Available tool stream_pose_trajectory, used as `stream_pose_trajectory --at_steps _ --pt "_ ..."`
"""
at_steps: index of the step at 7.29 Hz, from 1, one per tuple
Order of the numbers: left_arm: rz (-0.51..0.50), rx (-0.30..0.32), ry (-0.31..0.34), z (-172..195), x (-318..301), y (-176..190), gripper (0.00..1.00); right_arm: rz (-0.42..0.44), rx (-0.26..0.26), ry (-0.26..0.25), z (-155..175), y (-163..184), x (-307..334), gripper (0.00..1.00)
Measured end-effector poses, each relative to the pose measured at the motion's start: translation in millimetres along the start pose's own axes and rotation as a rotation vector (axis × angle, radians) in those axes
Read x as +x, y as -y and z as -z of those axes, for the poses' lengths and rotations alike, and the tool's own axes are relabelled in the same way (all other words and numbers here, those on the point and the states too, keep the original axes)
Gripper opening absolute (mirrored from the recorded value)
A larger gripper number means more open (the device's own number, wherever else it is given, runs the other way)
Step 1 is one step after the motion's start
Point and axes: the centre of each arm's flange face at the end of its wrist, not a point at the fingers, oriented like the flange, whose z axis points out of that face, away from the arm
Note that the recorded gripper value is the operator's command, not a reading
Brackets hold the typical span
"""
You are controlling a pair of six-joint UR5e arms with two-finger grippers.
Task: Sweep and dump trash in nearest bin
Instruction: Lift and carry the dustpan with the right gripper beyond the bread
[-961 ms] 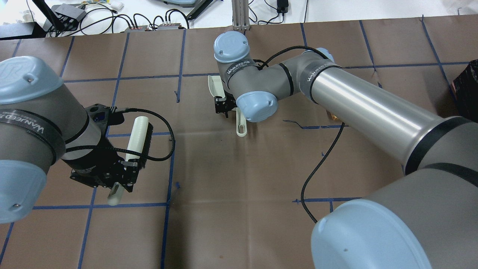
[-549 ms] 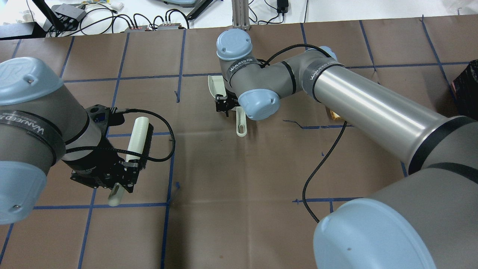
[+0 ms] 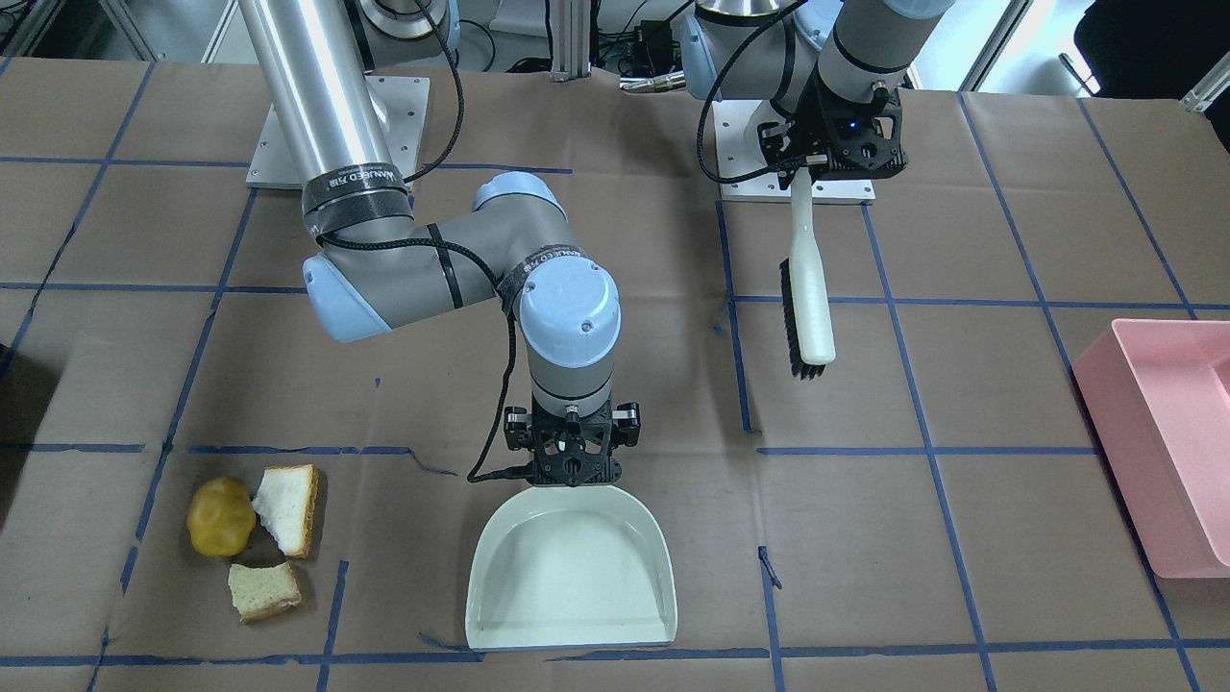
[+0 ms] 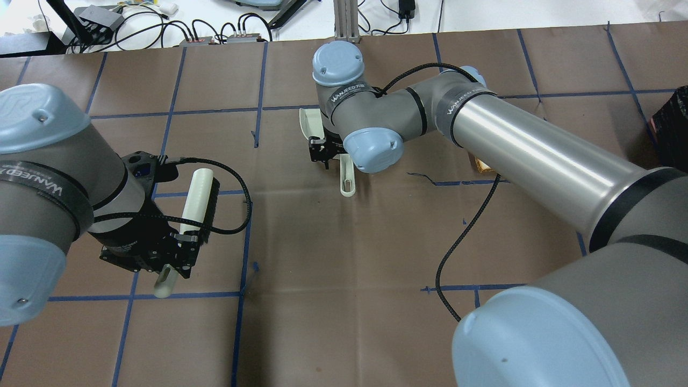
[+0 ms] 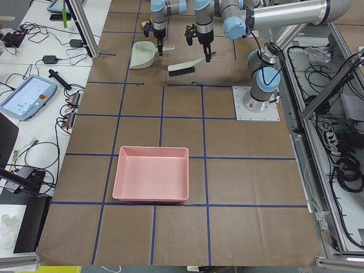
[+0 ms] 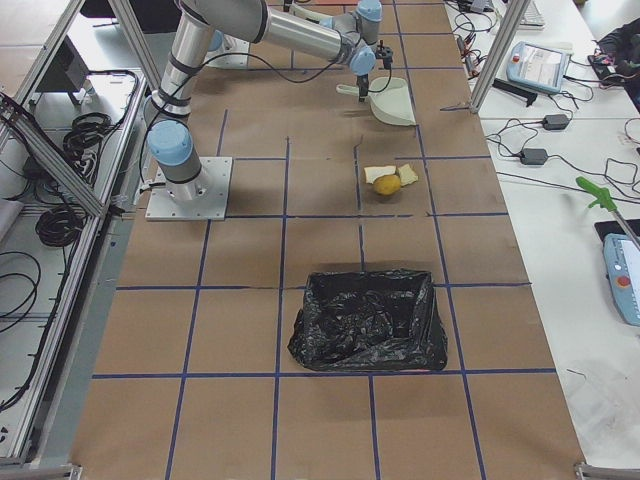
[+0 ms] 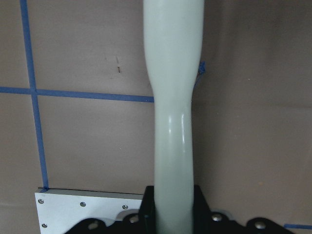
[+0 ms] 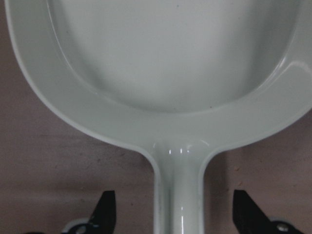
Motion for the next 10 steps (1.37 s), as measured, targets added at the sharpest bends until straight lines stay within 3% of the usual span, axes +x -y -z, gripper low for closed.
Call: stream_pose_trajectory --at_steps 2,3,7,10 --pt "-0.001 -0.001 0.0 -1 0 0 0.05 0.001 -0.017 -0.011 0 -2 1 0.07" --pt "-0.001 -0.002 0.0 -1 0 0 0.05 0.0 -0.021 -0.014 2 -2 2 0.03" --pt "-0.002 -0.004 0.0 -2 1 -1 0.03 -0.005 0.013 -0.007 33 -2 4 0.03" --pt "-0.002 -0.011 -0.001 -3 1 0 0.0 -0.015 0.006 -0.013 86 5 10 0.03"
